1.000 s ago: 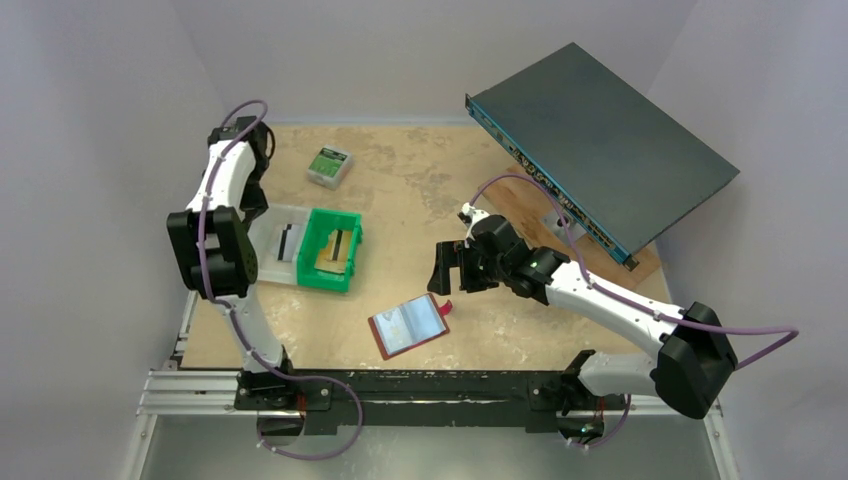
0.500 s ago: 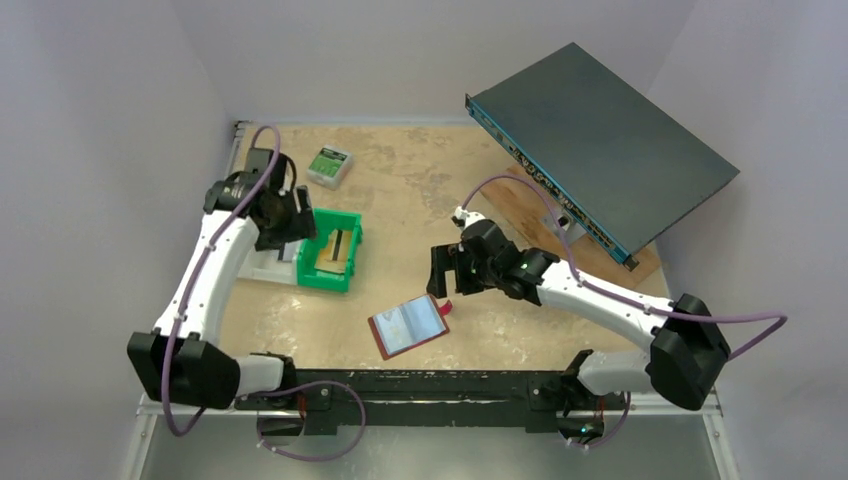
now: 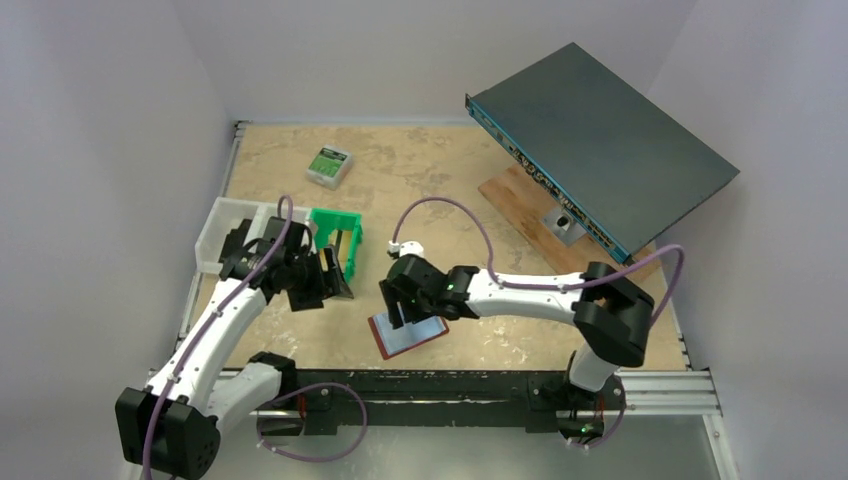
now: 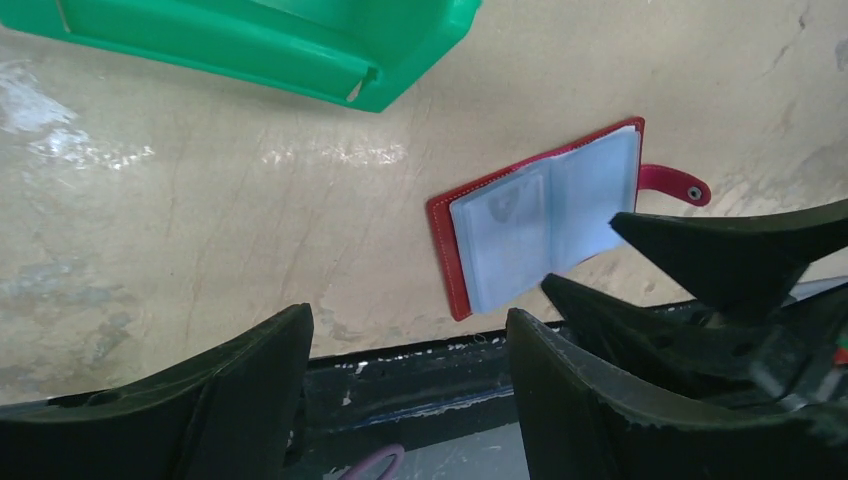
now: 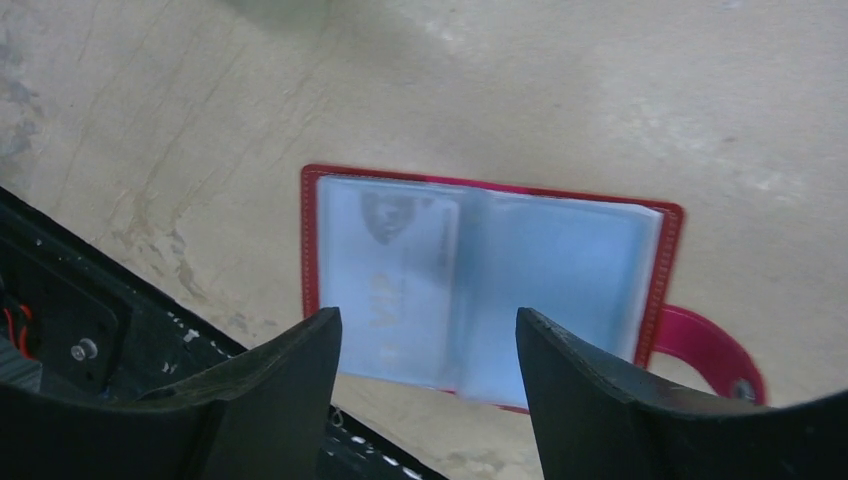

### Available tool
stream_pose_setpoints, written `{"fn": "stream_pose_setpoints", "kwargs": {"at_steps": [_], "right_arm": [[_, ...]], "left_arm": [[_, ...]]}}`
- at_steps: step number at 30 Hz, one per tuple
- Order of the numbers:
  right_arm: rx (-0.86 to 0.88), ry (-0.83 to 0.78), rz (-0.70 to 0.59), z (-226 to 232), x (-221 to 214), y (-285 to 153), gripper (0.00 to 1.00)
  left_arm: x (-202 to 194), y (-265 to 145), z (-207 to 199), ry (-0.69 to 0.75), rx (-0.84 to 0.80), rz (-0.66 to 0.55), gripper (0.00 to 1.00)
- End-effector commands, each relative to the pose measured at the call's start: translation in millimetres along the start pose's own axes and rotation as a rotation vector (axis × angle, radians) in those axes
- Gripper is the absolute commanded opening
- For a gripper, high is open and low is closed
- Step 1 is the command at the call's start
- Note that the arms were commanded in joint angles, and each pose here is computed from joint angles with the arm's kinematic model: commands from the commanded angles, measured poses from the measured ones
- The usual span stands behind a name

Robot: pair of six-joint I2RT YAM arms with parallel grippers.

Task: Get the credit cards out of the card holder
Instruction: Place the credit card in the storage box, then remove the credit card from the card holder.

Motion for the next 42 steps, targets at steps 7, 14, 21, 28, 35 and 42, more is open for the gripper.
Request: {"fn": "stream_pose_setpoints", "kwargs": {"at_steps": [7, 14, 21, 28, 35, 42], "right_arm": [[-0.054, -0.042, -0.007, 44, -8, 19, 0.62], [-0.094, -0.047, 0.002, 43, -15, 24, 0.58], [-0.088, -0.041, 0.010, 44, -20, 28, 0.53], [-0.116, -0.049, 0.032, 44, -27, 35, 0.51], [-0.142, -0.008, 0.095, 35, -44, 40, 0.48], [-0.140, 0.029, 0.137, 26, -59, 46, 0.42]], "left_arm": [[-14, 11, -5, -0.054, -0.157, 0.020, 0.71], [-17, 16, -2, -0.092, -0.149, 0.009, 0.71], [-20, 25, 0, -0.108, -0.150, 0.031, 0.71], [-24, 28, 3, -0.121, -0.151, 0.039, 0.71], [-27, 33, 4, -0.132, -0.160, 0.056, 0.71], [-29, 38, 2, -0.125, -0.173, 0.080, 0.71]]}}
Point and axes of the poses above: each gripper's point midway between its finger pads, its own y axis out along the fingers, its own z axis along the line the jaws close on, x = y × z, the point moved 9 cm from there along -y, back along the fingers
